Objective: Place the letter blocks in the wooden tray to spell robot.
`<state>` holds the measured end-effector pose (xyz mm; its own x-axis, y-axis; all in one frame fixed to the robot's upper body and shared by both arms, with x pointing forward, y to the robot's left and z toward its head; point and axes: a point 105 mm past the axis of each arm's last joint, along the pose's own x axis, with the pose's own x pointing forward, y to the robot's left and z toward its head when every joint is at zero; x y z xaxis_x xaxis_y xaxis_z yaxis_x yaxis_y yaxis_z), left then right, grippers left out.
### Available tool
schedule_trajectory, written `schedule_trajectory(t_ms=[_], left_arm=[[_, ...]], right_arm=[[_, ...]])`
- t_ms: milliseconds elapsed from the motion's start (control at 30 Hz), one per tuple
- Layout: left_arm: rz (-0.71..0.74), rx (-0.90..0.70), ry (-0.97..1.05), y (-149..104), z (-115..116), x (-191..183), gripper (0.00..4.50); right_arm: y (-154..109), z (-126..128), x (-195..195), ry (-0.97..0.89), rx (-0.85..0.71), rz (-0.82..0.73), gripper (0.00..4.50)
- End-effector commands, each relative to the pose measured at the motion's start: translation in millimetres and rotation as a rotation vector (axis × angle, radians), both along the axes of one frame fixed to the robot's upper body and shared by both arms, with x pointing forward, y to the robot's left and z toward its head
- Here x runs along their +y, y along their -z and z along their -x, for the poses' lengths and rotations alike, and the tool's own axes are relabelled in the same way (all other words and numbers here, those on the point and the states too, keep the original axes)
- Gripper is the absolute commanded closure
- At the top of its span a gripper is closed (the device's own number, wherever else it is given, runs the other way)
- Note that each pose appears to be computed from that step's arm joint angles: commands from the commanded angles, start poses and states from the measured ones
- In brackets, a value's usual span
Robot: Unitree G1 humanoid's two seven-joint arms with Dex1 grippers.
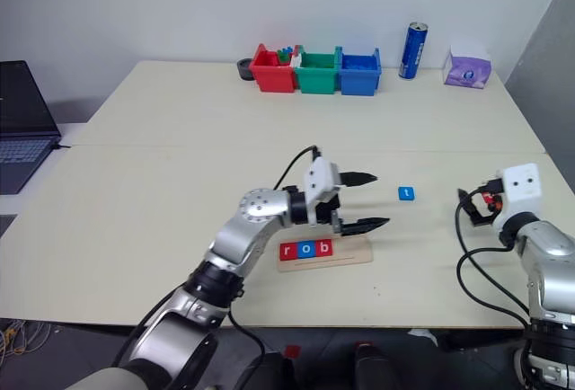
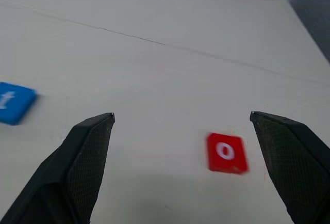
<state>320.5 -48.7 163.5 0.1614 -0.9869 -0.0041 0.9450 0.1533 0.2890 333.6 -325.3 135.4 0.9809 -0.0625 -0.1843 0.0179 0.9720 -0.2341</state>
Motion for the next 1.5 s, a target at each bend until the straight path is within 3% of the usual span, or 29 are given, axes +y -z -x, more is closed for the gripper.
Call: schedule_trajectory(t_ms=[33, 367, 867, 1000, 1200, 1367, 1500], left_arm=[[0.004, -0.067, 0.012, -8.0, -0.2, -9.4, 0.0], [0.046, -0.051, 0.009, -12.6, -3.5, -30.3, 0.0], [0.035, -0.052, 0.029, -12.8, -1.2, -28.7, 0.0], [0.037, -0.05, 0.035, -12.2, 0.0, -29.1, 0.0], [0.037, -0.049, 0.042, -11.4, 0.7, -28.9, 0.0], [0.038, -0.055, 0.043, -12.4, 0.5, -27.6, 0.0], [0.011, -0.066, 0.057, -6.9, 5.1, -7.7, 0.0]], right_arm=[[-9.1, -2.3, -12.8, 0.042, -0.044, -0.035, 0.03], [12.8, -21.3, -27.3, 0.04, -0.003, -0.072, 0.03], [28.1, -44.6, -25.6, 0.004, 0.038, -0.135, 0.03], [32.3, -43.5, -27.7, 0.007, 0.056, -0.103, 0.91], [36.3, -41.3, -29.8, 0.022, 0.069, -0.084, 3.04], [37.4, -39.3, -20.2, 0.022, 0.073, -0.074, 3.04], [32.1, -26.2, 14.1, -0.054, 0.092, -0.065, 3.04]])
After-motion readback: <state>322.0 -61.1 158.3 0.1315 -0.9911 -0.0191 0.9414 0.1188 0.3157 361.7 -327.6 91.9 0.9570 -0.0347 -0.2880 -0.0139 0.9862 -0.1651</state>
